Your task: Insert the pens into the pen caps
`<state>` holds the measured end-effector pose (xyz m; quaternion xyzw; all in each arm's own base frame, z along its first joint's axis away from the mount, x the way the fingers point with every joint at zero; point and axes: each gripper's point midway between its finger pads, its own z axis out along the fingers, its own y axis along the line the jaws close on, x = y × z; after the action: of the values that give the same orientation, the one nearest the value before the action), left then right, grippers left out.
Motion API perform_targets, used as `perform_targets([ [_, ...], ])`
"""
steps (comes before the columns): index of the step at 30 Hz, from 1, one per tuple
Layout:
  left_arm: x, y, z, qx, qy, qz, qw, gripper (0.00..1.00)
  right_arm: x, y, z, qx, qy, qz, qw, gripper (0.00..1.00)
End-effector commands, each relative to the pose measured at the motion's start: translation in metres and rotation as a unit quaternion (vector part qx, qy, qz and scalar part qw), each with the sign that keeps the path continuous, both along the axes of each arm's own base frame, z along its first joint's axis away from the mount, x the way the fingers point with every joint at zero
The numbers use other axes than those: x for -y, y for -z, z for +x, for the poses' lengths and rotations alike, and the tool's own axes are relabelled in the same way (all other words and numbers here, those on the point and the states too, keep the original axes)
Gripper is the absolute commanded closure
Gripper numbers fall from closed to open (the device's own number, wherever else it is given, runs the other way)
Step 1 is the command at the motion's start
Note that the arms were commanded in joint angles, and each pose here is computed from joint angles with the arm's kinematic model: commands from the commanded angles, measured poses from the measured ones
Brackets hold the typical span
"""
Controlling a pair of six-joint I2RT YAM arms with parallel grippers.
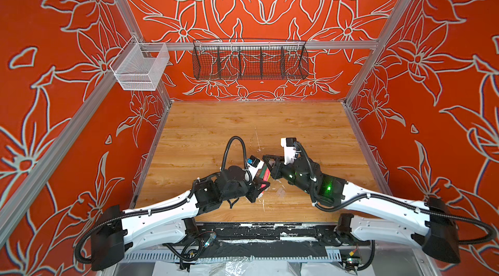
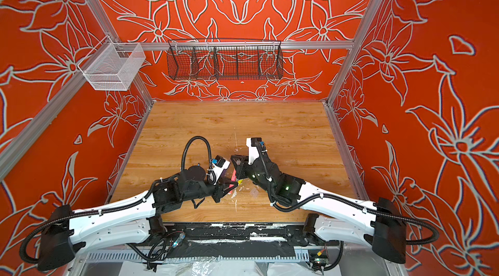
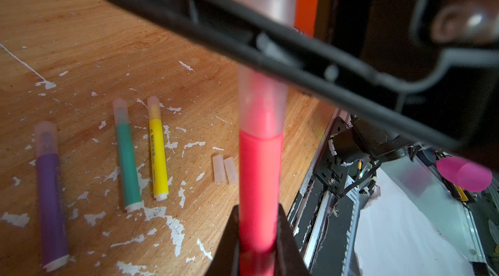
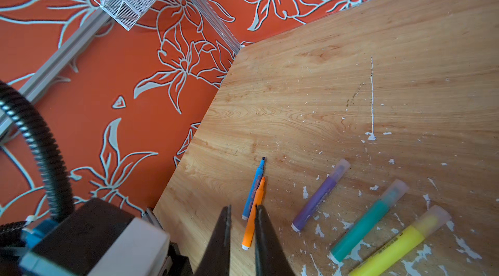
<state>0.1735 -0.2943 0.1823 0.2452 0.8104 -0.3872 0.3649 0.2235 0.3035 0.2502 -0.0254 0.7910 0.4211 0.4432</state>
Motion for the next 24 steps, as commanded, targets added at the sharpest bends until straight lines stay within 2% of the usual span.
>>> perform_targets([
  [1,-0.001,-0.028,0.018,0.038,-0.038,-0.012,0.998,1.0,-0.004,0.002,0.0,-0.01,-0.005,0.011,1.0,1.0],
  [6,-0.006,-0.066,0.038,0.082,-0.079,-0.023,0.993,1.0,-0.003,0.006,-0.007,-0.01,-0.012,0.019,1.0,1.0],
  [24,0.011,-0.125,0.097,0.143,-0.101,-0.023,0.984,1.0,-0.003,0.037,-0.024,-0.023,-0.035,-0.009,0.999,1.0],
])
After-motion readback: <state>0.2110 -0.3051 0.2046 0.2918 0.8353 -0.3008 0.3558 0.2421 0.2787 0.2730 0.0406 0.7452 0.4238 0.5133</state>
